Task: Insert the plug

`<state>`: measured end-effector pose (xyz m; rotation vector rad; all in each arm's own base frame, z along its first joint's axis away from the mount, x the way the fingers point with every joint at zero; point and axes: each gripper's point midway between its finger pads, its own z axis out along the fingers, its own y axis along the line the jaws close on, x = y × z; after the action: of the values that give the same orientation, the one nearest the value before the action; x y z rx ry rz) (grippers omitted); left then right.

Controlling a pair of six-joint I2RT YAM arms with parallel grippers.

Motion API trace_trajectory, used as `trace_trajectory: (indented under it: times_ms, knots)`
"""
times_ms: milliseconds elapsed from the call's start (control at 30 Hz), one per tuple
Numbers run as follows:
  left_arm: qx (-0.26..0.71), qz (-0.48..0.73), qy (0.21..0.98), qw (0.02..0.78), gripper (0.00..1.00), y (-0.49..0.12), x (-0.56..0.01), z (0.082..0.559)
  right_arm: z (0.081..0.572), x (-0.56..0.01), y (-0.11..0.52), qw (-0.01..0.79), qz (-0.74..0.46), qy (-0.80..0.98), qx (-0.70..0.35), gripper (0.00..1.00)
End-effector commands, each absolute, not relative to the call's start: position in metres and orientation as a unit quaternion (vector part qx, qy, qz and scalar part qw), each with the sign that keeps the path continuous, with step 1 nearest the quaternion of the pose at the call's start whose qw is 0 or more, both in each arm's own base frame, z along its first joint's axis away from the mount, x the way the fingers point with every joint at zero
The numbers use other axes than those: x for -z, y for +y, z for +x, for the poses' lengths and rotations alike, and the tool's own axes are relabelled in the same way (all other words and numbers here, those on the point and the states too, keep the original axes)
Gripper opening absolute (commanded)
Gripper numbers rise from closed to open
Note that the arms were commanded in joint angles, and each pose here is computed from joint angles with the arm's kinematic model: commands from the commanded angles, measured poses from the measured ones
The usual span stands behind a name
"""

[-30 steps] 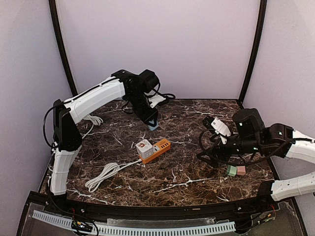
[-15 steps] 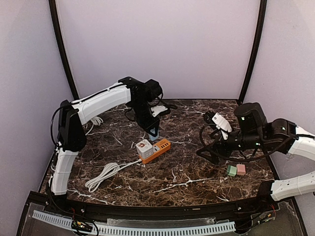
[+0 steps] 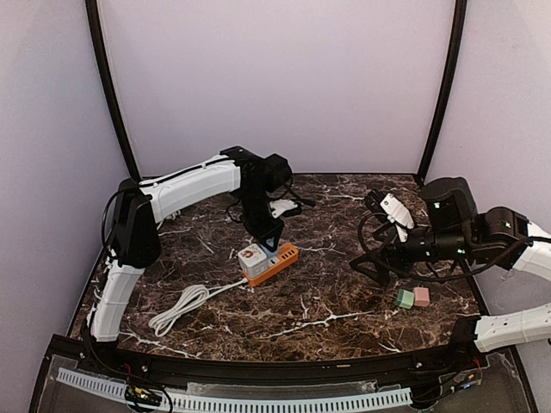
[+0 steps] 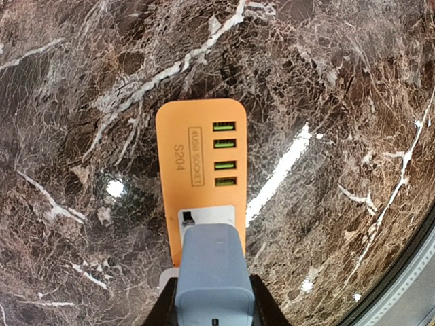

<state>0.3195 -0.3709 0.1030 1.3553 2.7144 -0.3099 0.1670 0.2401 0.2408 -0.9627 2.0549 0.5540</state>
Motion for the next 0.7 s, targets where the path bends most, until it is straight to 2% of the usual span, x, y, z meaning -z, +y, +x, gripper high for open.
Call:
trace_trajectory:
  times_ms: [0, 667]
  knots:
    - [0.080, 0.441, 0.893, 0.032, 0.01, -0.3615, -0.0999, 0.3150, 0.1664, -0.2559, 0.2403, 0.407, -0.369, 0.803, -0.230, 0.99]
    - [0.077, 0.443, 0.893, 0.038, 0.01, -0.3665, -0.0956, 0.3210, 0.1663, -0.2527, 0.2412, 0.406, -0.375, 0.802, -0.227, 0.99]
